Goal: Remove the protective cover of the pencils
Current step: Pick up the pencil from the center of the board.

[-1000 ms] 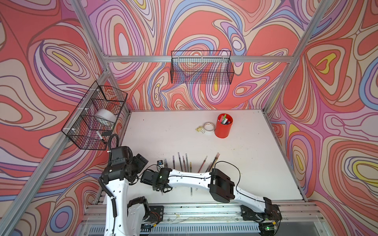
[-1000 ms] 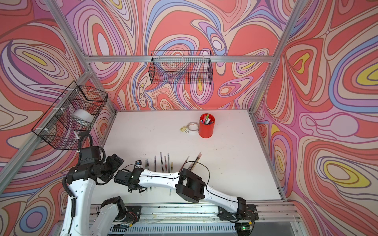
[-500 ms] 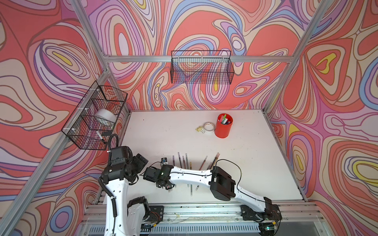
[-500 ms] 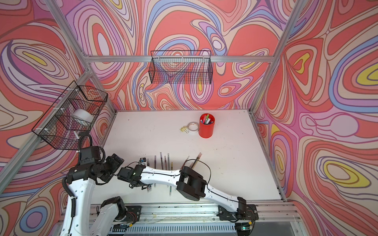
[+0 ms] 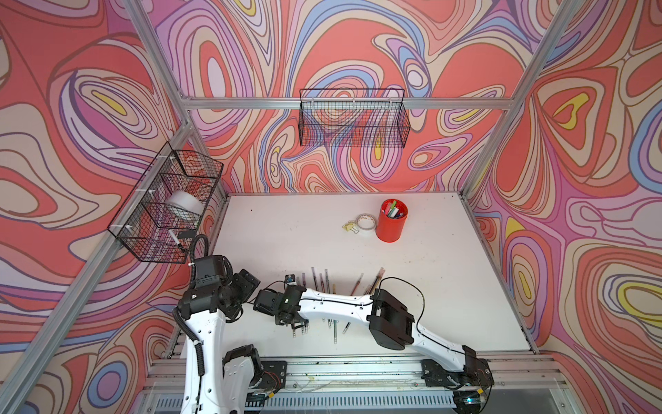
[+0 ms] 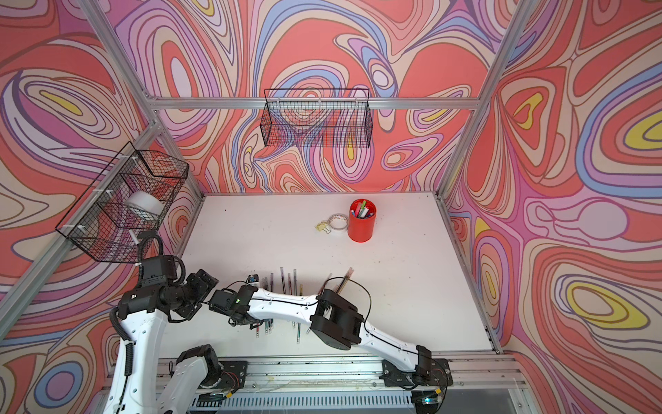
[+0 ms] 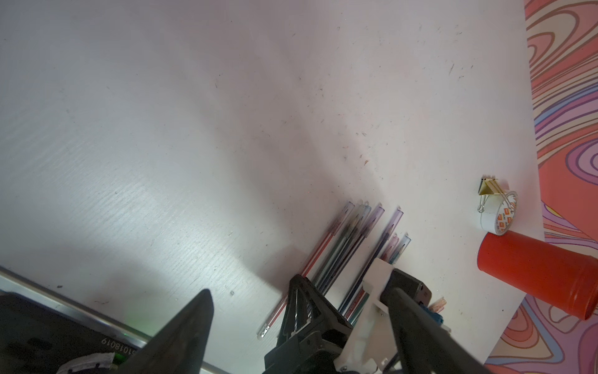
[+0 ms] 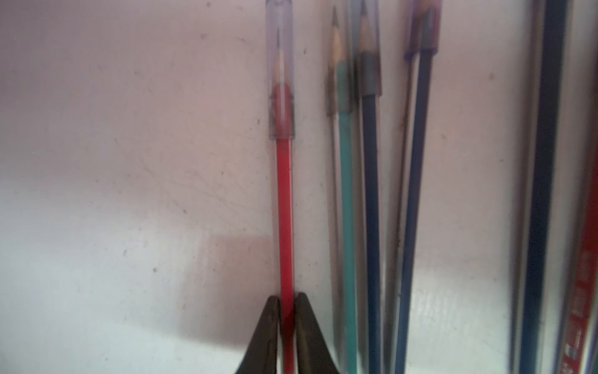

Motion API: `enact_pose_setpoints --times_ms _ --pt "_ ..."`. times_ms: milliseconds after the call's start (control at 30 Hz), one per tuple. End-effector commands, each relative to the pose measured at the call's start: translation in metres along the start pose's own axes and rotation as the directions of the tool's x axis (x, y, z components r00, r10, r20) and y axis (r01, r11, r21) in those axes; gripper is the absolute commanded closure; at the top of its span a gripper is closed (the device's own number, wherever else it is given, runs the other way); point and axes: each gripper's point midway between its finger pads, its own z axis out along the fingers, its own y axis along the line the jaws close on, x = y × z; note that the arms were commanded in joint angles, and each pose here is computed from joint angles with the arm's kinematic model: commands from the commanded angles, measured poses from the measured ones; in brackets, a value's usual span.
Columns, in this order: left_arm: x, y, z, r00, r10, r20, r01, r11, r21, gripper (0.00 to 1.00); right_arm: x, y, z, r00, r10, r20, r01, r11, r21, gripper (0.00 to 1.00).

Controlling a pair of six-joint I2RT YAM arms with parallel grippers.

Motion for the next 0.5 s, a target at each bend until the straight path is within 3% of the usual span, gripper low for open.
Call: enact_pose_setpoints --times_ms 0,267,467 --pt "-0.002 -0.003 -0.002 1.0 -0.015 0.004 0.015 1.0 0.011 0.13 0.035 -0.05 0.058 0.99 -0.011 -0.143 0.036 0.985 0.169 0.88" --pt "0.0 -0.017 0.0 1.0 0.01 -0.018 -0.008 0.996 0.092 0.11 0.019 -0.026 0.04 0.996 -0.019 -0.089 0.023 0.999 0.044 0.93" --pt "0.003 -0.023 -0.001 0.999 0.034 -0.034 -0.03 0.992 0.124 0.1 -0.003 0.002 0.006 0.999 -0.031 -0.017 0.029 0.994 -0.105 0.93"
